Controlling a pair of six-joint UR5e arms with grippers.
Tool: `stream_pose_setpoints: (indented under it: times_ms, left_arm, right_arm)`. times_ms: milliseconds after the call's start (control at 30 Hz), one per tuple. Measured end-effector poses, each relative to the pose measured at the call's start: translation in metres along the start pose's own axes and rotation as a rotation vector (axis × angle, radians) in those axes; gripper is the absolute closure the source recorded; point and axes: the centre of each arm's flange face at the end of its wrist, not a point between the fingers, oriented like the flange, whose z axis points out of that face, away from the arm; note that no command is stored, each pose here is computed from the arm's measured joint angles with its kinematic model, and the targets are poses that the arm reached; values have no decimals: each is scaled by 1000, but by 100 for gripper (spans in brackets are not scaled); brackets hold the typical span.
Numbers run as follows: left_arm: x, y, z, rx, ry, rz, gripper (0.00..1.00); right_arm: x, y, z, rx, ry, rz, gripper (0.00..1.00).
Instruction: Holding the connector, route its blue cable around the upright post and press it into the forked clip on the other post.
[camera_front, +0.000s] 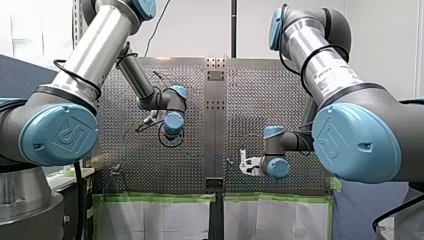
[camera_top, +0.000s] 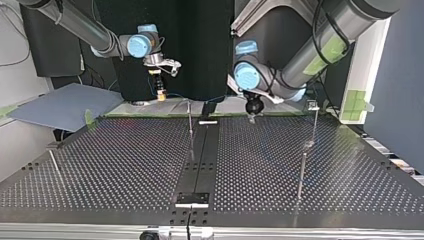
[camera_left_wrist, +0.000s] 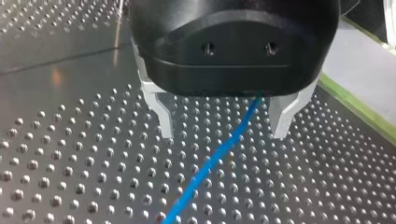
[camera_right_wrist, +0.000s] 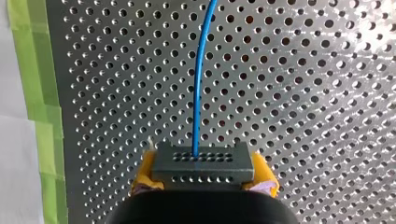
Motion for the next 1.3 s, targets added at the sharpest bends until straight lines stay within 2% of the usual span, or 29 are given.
stream_pose_setpoints:
  times_ms: [267, 467, 633, 767, 1000, 1300]
  left_arm:
    - [-3, -6, -5, 26, -13, -25, 0]
    - [-2, -7, -5, 29, -13, -47, 0]
    - [5, -11, -4, 35, 8, -41, 0]
    - [16, -25, -3, 56, 28, -24, 0]
    - [38, -47, 3, 91, 47, -29, 0]
    - [39, -61, 1, 160, 21, -85, 0]
  right_arm:
    - [1, 3, 2, -6, 10, 0, 99]
    - [2, 4, 2, -7, 14, 0, 99]
    - [2, 4, 2, -7, 14, 0, 99]
    - [2, 4, 2, -8, 14, 0, 99]
    - [2, 4, 2, -6, 17, 2, 99]
    - [2, 3, 3, -3, 22, 3, 99]
